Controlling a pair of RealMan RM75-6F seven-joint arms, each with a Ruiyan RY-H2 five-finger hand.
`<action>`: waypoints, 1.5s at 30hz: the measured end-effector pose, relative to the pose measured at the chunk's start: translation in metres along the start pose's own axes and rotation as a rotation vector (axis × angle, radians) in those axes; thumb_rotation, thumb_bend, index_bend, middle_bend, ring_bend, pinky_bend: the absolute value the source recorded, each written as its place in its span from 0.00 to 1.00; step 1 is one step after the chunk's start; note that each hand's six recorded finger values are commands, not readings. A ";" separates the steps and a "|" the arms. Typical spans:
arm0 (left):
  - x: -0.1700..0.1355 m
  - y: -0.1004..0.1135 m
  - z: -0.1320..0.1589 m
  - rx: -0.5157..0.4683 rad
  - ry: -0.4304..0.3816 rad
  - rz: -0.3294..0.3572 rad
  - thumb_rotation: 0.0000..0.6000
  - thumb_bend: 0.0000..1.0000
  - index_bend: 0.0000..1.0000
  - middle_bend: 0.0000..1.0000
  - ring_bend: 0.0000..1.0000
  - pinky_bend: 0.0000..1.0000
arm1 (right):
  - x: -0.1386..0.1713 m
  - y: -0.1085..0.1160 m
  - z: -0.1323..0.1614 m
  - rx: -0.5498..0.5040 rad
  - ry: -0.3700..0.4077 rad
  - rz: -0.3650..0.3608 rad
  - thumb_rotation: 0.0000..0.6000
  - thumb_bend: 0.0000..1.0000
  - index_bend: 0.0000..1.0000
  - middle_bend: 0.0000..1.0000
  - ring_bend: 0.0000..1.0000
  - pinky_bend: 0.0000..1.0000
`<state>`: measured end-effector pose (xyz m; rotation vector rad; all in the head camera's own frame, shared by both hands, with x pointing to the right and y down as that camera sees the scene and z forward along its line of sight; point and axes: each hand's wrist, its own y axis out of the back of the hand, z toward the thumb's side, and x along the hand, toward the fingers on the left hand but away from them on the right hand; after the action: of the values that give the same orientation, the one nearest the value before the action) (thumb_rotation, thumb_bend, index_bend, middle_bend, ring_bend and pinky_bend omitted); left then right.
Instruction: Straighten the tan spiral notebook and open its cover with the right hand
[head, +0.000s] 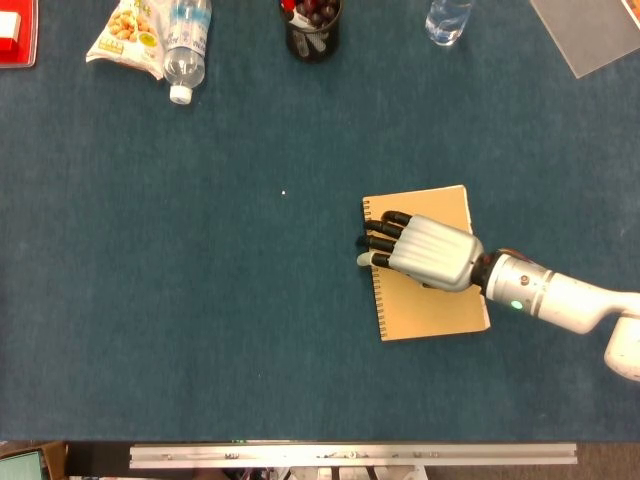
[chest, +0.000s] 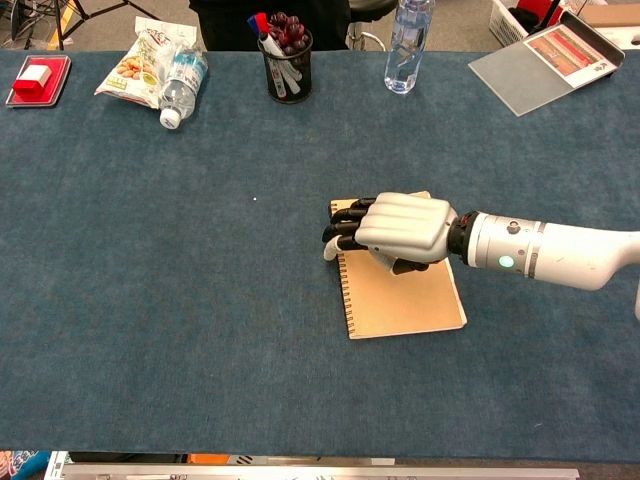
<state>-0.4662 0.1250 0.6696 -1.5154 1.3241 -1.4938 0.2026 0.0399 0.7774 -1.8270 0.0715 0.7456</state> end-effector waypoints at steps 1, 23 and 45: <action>0.000 0.000 0.000 -0.001 0.000 0.000 1.00 0.36 0.25 0.06 0.11 0.28 | 0.000 0.000 0.000 0.000 0.000 0.001 1.00 1.00 0.24 0.18 0.10 0.17; 0.000 -0.001 -0.001 -0.002 0.003 -0.001 1.00 0.36 0.25 0.06 0.11 0.28 | 0.011 -0.006 -0.008 0.001 -0.028 0.018 1.00 1.00 0.24 0.19 0.10 0.17; 0.001 -0.001 0.003 0.001 -0.002 0.001 1.00 0.36 0.25 0.06 0.11 0.28 | 0.036 -0.001 -0.007 -0.009 -0.041 0.019 1.00 1.00 0.24 0.21 0.10 0.17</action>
<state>-0.4634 0.1241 0.6708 -1.5152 1.3229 -1.4914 0.2356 0.0452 0.7610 -1.8212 0.0589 0.7978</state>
